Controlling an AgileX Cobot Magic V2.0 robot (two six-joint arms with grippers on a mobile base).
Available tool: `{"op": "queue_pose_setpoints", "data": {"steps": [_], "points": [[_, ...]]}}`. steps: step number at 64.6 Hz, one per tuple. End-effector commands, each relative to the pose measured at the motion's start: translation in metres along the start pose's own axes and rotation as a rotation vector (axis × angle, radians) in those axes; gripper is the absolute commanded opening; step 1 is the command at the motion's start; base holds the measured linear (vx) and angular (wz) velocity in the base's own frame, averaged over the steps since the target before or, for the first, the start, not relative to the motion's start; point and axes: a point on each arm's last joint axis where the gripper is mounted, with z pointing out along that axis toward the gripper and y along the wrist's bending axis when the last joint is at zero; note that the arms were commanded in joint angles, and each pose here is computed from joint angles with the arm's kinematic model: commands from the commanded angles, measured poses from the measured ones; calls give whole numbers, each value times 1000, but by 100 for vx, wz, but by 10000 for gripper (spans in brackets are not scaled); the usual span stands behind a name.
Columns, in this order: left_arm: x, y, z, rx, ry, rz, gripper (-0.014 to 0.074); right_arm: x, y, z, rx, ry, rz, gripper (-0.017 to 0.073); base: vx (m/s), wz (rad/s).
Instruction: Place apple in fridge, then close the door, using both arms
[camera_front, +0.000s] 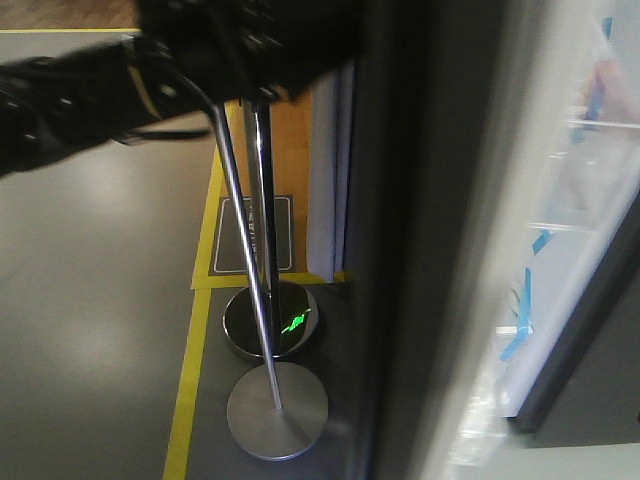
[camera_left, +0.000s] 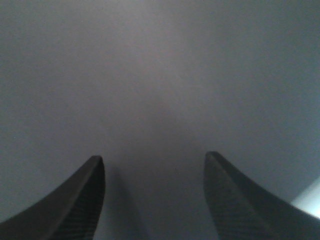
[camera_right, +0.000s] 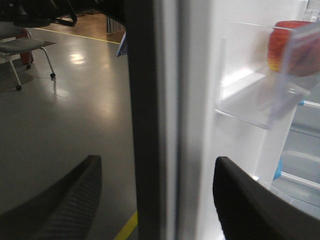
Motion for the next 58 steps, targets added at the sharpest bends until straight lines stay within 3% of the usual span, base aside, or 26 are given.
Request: {"op": "queue_pose_setpoints", "data": {"steps": [1, 10, 21, 35, 58], "points": [[3, -38, 14, 102, -5, 78, 431, -14, -3, -1, 31, -95, 8, 470, 0, 0], [1, -34, 8, 65, 16, 154, 431, -20, -8, 0, 71, -149, 9, 470, 0, 0], [-18, -16, -22, -68, 26, 224, 431, -33, -25, 18, 163, -202, 16, 470, 0, 0], [-43, 6, -74, -270, 12, 237, 431, -68, -66, 67, 327, -262, 11, 470, 0, 0], [-78, 19, -152, -486, -123, 276, 430, -112, -132, 168, 491, -327, 20, 470, 0, 0]]}}
